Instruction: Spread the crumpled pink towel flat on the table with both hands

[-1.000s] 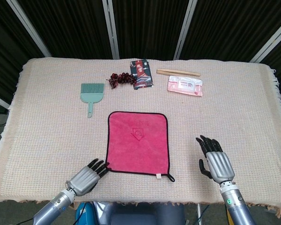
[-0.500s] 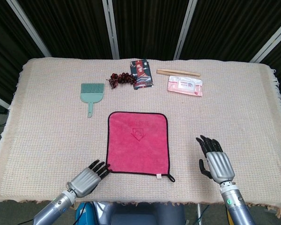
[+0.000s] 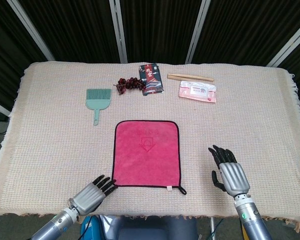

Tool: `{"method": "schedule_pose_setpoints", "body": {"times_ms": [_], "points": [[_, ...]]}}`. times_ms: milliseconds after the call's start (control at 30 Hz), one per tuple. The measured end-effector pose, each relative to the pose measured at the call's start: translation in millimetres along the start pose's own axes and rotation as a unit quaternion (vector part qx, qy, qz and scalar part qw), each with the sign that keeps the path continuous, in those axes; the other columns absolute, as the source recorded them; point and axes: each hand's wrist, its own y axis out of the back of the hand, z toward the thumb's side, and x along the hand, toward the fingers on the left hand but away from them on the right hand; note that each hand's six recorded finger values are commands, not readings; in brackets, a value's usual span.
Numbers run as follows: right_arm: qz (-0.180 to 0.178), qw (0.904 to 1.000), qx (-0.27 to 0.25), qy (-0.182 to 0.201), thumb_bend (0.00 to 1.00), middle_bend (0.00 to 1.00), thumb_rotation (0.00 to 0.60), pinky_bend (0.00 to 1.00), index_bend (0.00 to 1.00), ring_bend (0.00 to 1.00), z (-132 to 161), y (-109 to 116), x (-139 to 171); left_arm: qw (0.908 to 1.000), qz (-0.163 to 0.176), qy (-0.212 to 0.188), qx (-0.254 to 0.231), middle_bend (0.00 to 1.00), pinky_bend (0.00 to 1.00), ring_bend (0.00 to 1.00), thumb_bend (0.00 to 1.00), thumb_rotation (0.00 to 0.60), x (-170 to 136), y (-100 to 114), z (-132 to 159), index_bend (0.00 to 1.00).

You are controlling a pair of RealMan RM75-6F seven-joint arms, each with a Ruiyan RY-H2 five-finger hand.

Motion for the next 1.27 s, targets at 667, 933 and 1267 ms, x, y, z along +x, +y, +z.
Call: {"method": "schedule_pose_setpoints", "body": {"times_ms": [667, 933, 1267], "points": [[-0.019, 0.9993, 0.033, -0.007, 0.51, 0.00, 0.600, 0.00, 0.00, 0.00, -13, -2, -2, 0.9747, 0.177, 0.091, -0.101, 0.00, 0.00, 0.00, 0.20, 0.600, -44, 62, -46, 0.03], [-0.073, 0.9966, 0.039, -0.009, 0.38, 0.00, 0.600, 0.00, 0.00, 0.00, -23, 10, 19, 0.9250, 0.282, 0.232, -0.106, 0.00, 0.00, 0.00, 0.12, 0.600, -108, 77, -106, 0.01], [-0.128, 0.9906, 0.041, -0.027, 0.29, 0.00, 0.600, 0.00, 0.00, 0.00, -50, 21, 46, 0.8940, 0.288, 0.338, -0.061, 0.00, 0.00, 0.00, 0.02, 0.600, -183, 55, -149, 0.00]]}}
